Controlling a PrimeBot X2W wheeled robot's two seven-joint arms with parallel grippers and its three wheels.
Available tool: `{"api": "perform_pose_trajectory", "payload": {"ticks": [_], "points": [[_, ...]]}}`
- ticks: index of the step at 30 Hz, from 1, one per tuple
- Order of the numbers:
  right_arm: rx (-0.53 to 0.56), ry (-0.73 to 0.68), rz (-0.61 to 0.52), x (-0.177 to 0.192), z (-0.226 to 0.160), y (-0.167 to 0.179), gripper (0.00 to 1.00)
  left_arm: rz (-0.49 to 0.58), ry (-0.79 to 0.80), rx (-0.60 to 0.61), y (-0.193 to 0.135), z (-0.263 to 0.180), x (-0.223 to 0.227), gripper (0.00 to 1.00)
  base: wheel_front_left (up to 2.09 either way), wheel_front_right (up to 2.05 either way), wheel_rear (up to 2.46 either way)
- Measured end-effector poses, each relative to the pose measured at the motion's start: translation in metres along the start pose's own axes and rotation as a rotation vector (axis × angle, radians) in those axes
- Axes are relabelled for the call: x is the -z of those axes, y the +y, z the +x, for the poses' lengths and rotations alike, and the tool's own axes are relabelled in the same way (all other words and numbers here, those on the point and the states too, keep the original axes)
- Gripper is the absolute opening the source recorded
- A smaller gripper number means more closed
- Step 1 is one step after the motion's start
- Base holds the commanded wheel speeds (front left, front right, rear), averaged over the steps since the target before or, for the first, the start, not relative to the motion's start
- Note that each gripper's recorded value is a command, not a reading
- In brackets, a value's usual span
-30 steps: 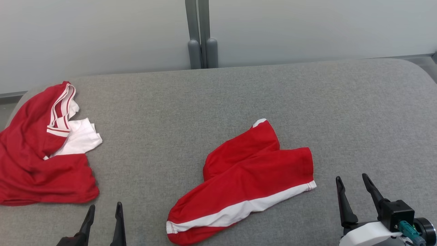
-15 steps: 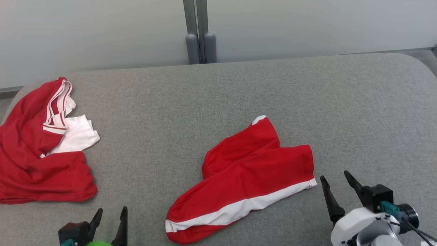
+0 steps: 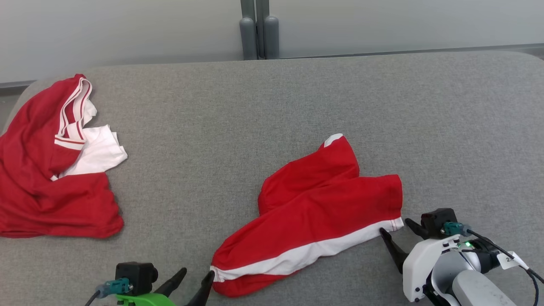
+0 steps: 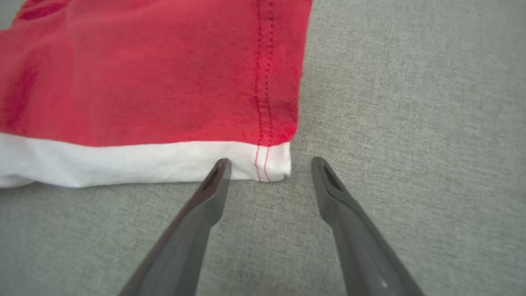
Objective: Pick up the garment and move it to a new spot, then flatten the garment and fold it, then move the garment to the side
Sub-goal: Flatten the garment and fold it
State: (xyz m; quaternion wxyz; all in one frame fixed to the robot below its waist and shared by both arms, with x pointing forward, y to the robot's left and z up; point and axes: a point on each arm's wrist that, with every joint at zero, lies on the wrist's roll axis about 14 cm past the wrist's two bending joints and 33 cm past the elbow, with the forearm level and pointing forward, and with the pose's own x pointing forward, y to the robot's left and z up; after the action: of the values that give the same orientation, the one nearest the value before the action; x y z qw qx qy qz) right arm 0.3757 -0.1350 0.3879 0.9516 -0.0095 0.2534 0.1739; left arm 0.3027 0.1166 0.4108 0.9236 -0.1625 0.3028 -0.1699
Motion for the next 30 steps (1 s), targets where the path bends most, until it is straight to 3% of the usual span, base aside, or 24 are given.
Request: {"api": "perform_pose_trajectory", "payload": {"ticks": [13,25,27,28,29,30], "points": [[-0.036,0.011,-0.015,0.000,0.007,0.006,1.00,-0.034,0.099,0.117,-0.027,0.006,0.016,1.00,0.00,0.00,0.00],[-0.040,0.016,-0.009,0.005,0.008,0.007,1.00,-0.052,0.138,0.097,-0.016,0.017,0.026,0.97,0.00,0.00,0.00],[-0.047,0.016,-0.010,0.006,0.008,0.009,1.00,-0.059,0.133,0.097,-0.015,0.018,0.026,0.47,0.00,0.00,0.00],[-0.051,0.017,-0.013,0.006,0.009,0.011,1.00,-0.068,0.127,0.098,-0.016,0.019,0.026,0.29,0.00,0.00,0.00],[-0.058,0.019,-0.017,0.007,0.009,0.013,0.79,-0.072,0.127,0.102,-0.017,0.020,0.025,0.11,0.00,0.00,0.00],[-0.062,0.018,-0.022,0.007,0.010,0.013,0.62,-0.075,0.122,0.107,-0.019,0.021,0.024,0.00,0.00,0.00,0.00]]}}
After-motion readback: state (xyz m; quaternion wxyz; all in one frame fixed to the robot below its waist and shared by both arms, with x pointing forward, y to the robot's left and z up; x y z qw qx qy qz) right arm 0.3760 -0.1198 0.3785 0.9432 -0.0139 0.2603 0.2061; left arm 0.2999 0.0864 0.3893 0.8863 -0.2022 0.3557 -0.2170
